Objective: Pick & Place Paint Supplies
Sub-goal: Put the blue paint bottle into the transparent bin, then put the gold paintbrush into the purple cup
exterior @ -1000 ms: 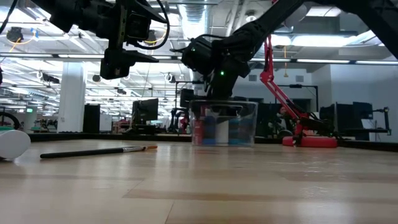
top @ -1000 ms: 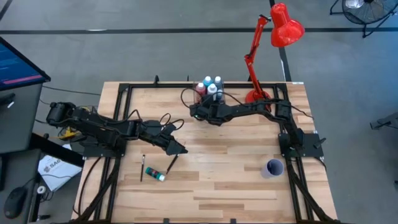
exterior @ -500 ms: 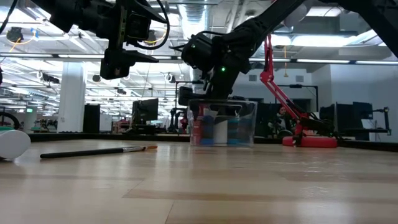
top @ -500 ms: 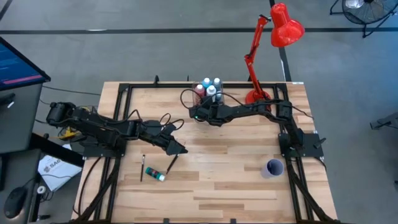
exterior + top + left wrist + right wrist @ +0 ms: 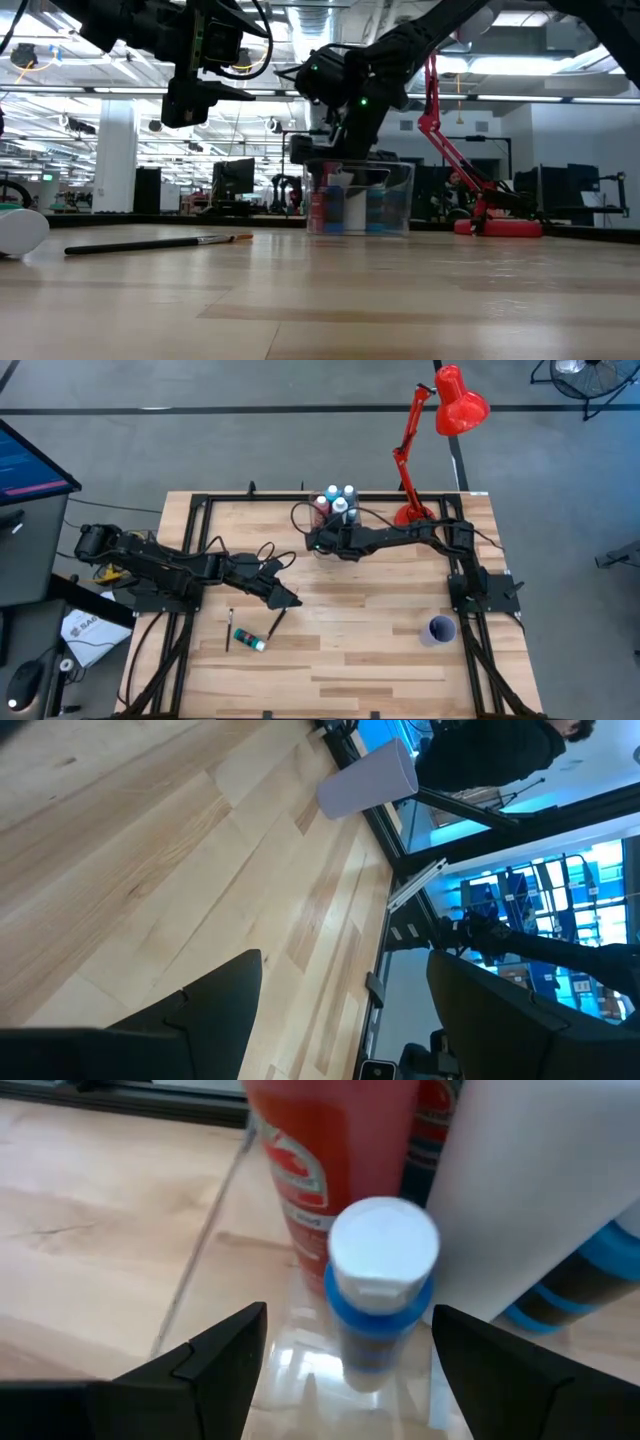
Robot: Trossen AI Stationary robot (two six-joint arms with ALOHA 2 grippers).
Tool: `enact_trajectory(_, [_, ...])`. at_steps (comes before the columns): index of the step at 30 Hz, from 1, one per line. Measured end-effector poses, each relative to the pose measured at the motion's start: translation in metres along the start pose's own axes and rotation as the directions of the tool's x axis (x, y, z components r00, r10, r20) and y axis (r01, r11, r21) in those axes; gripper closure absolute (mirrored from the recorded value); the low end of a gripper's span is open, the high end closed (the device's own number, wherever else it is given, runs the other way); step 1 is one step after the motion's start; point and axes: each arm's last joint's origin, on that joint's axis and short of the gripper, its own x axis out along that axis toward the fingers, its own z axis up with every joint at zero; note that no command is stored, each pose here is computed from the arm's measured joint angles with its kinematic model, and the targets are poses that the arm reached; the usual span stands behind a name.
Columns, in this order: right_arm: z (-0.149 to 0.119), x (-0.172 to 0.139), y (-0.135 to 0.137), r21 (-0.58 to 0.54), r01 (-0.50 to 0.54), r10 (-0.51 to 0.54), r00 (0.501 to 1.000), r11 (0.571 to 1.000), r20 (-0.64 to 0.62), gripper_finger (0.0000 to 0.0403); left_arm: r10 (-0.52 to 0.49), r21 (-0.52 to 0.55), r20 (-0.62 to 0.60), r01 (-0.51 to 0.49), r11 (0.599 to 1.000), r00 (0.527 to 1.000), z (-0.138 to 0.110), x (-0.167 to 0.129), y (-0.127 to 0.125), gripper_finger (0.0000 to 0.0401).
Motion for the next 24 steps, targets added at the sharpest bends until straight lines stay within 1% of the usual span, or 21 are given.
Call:
enact_trajectory(12, [0.001,-0.003,0.000,0.005,-0.027,0.027,0.999,1.000,-0.034,0.0126,0.004,0.000,0.006,-0.004,1.000,1.000,0.000,0.000,0.000,0.0123])
enact_trajectory(15, [0.010,-0.012,0.000,0.021,-0.046,0.046,0.999,0.999,-0.020,0.0126,0.004,0.000,0.006,-0.004,1.000,1.000,0.000,0.000,0.000,0.0123])
enact_trajectory(24, [0.043,-0.044,-0.008,0.006,-0.084,0.084,0.996,0.996,0.024,0.0126,0.005,0.003,0.009,-0.005,1.000,1.000,0.000,0.000,0.000,0.0123])
